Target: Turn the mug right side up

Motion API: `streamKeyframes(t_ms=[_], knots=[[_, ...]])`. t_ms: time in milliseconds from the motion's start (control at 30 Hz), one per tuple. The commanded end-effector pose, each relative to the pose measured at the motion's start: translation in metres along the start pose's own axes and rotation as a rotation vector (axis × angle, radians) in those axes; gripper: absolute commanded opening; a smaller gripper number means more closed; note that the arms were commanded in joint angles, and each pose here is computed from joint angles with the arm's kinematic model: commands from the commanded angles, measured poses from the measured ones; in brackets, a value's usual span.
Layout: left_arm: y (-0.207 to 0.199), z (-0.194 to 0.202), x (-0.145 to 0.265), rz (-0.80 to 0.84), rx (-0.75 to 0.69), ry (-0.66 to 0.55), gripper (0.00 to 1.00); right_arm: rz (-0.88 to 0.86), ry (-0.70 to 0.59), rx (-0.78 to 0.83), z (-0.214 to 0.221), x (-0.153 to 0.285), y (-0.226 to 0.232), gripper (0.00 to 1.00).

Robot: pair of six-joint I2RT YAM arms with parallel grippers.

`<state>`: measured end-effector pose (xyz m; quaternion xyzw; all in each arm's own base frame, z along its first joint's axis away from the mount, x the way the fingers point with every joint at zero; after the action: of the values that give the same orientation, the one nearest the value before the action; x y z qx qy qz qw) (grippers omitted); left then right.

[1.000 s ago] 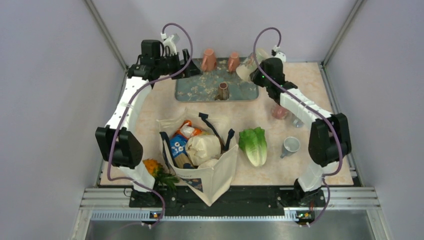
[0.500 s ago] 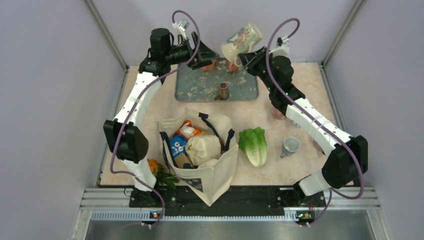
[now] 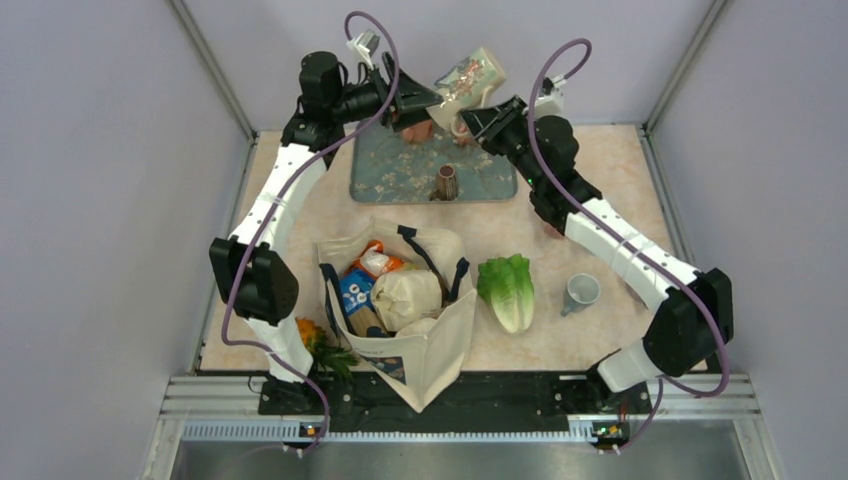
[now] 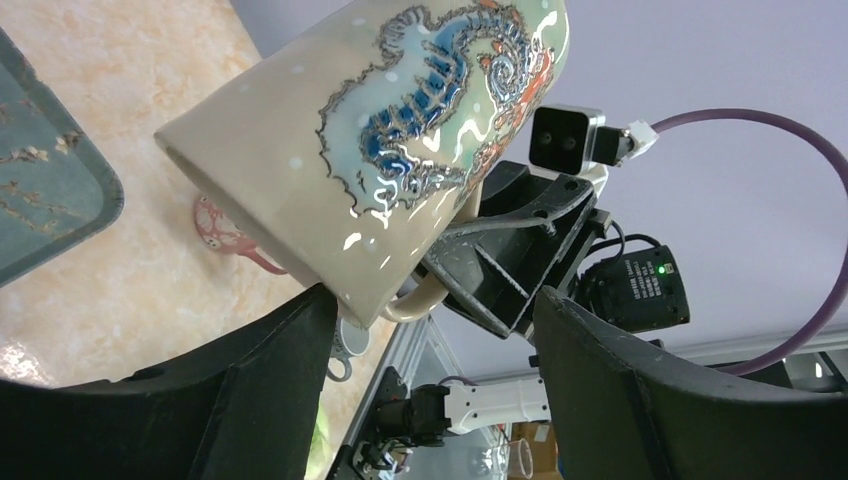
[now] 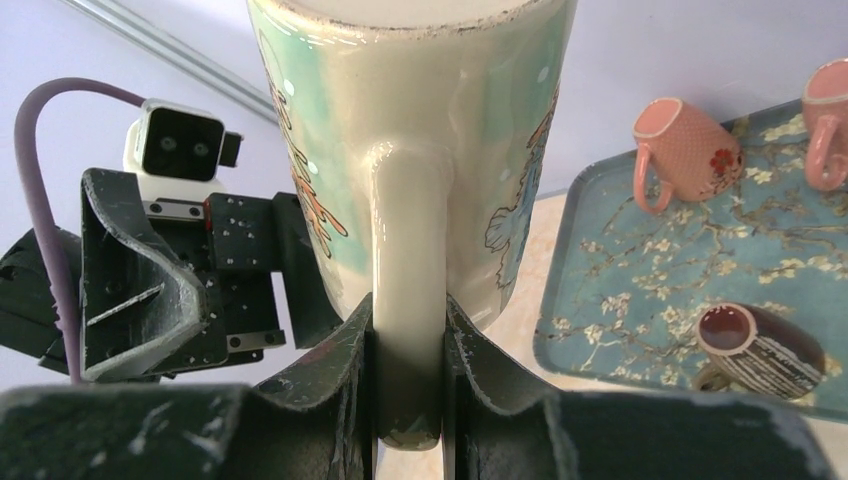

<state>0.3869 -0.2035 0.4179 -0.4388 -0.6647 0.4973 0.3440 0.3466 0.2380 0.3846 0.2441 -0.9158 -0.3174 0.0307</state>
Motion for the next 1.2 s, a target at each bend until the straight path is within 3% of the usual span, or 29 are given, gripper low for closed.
streamKeyframes(t_ms=[0, 133, 233, 467, 500, 667, 700, 800, 900, 1167], knots=[[-0.014, -0.002, -0.003, 0.068, -0.039, -0.002, 0.76, -0.258, -0.223, -0.071, -0.057, 0.009, 0.061, 0.00], [-0.029, -0.005, -0.004, 0.100, -0.087, -0.013, 0.73, -0.287, -0.194, -0.116, -0.046, 0.005, 0.063, 0.00], [-0.031, -0.006, -0.005, 0.100, -0.097, -0.016, 0.63, -0.314, -0.172, -0.151, -0.040, 0.003, 0.065, 0.00], [-0.029, -0.008, -0.007, 0.090, -0.124, -0.034, 0.02, -0.339, -0.067, -0.225, -0.009, -0.009, 0.064, 0.00], [-0.027, -0.009, -0.007, 0.072, -0.128, -0.040, 0.00, -0.334, -0.050, -0.231, -0.005, -0.010, 0.063, 0.00], [-0.007, -0.015, -0.003, -0.091, -0.219, -0.123, 0.00, -0.263, 0.024, -0.245, 0.015, -0.012, 0.050, 0.00], [-0.003, -0.018, -0.002, -0.130, -0.252, -0.150, 0.00, -0.235, 0.043, -0.239, 0.018, -0.013, 0.046, 0.04], [0.009, -0.025, 0.004, -0.236, -0.308, -0.211, 0.00, -0.152, 0.097, -0.210, 0.031, -0.014, 0.033, 0.42], [0.021, -0.032, 0.010, -0.306, -0.344, -0.247, 0.00, -0.081, 0.156, -0.174, 0.046, -0.014, 0.020, 0.57], [0.041, -0.047, 0.028, -0.472, -0.488, -0.313, 0.00, -0.011, 0.217, -0.117, 0.061, -0.009, 0.005, 0.62]])
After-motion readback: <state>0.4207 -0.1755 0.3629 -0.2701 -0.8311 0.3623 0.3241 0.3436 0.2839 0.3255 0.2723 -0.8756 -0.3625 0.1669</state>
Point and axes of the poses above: each gripper's point midway between its finger pads, its own x axis back along the fingers, its own y axis along the line the jaws close on, z = x × y, the point moved 8 cm from there along x, back along the fingers, and after that the axes turned 14 degrees about x, right-handed, at the moved point
